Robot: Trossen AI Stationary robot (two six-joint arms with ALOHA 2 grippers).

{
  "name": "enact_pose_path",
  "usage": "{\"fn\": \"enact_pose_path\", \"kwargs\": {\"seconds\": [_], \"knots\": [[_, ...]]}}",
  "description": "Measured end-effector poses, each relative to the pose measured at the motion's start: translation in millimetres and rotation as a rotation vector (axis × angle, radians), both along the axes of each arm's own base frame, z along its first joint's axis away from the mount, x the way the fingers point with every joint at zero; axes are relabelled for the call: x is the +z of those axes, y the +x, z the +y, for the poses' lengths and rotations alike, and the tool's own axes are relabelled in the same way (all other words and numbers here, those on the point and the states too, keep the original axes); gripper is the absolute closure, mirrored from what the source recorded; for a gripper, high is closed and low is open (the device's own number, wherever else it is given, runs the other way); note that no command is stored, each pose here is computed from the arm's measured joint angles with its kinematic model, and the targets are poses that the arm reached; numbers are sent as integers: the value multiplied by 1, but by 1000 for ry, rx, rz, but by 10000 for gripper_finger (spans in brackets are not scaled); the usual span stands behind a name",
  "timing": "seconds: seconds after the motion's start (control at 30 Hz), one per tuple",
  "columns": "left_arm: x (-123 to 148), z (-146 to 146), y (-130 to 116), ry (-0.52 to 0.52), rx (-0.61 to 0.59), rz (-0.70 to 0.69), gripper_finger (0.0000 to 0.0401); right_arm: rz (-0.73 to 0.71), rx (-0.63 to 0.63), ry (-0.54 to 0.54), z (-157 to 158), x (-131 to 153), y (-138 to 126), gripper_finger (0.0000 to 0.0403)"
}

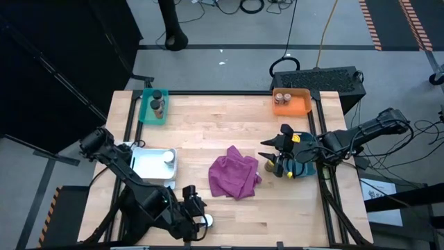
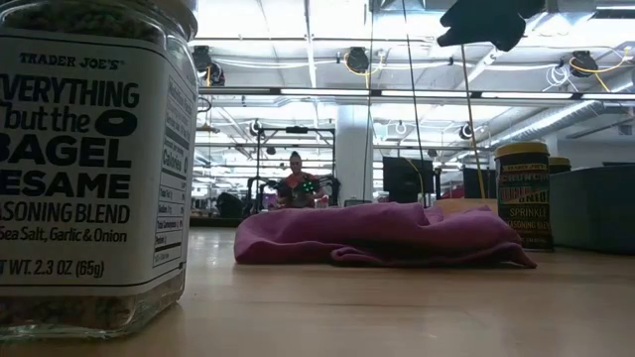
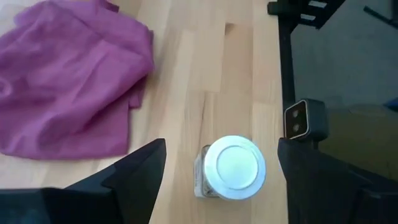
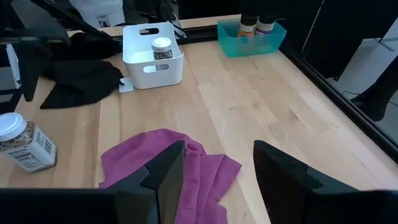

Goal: Sort spices by type
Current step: Put the white seasoning bottle into the white bin

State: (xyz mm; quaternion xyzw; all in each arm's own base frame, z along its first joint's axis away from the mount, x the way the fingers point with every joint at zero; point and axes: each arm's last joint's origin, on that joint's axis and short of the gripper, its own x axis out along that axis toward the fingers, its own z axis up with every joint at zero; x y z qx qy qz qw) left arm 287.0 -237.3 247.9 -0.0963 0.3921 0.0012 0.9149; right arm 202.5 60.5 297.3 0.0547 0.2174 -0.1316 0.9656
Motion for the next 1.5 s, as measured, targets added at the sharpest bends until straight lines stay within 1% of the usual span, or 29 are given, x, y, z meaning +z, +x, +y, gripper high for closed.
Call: {"fn": "enact_pose_path", "kwargs": {"seconds": [0.2, 0.4, 0.6, 0.7, 0.83, 1.0, 1.2, 1.4, 1.5], "knots": [[-16, -7, 3, 18, -27, 46, 86, 7, 0, -3, 0, -1, 0, 232], [-18, -13, 0, 15, -66, 45, 85, 7, -2, -4, 0, -1, 0, 232], [-18, -20, -7, 94, -54, -7, 85, 7, -2, -6, 0, -1, 0, 232], [-21, -20, -5, 104, -17, -18, 85, 7, -2, -7, 0, -1, 0, 232], [-30, -28, 0, 82, -22, -41, 85, 6, -4, -2, 0, -1, 0, 232], [-41, -34, 0, 95, -35, -28, 85, 12, -20, 30, 0, -3, 0, 232], [-55, -37, 3, 128, -30, -4, 85, 46, -20, 24, 4, -11, 8, 232], [-57, -37, 5, 151, -41, -23, 86, 55, -28, 35, 5, -14, 12, 232], [-57, -36, 6, 166, -46, -23, 96, 53, -31, 40, 5, -14, 11, 232]]}}
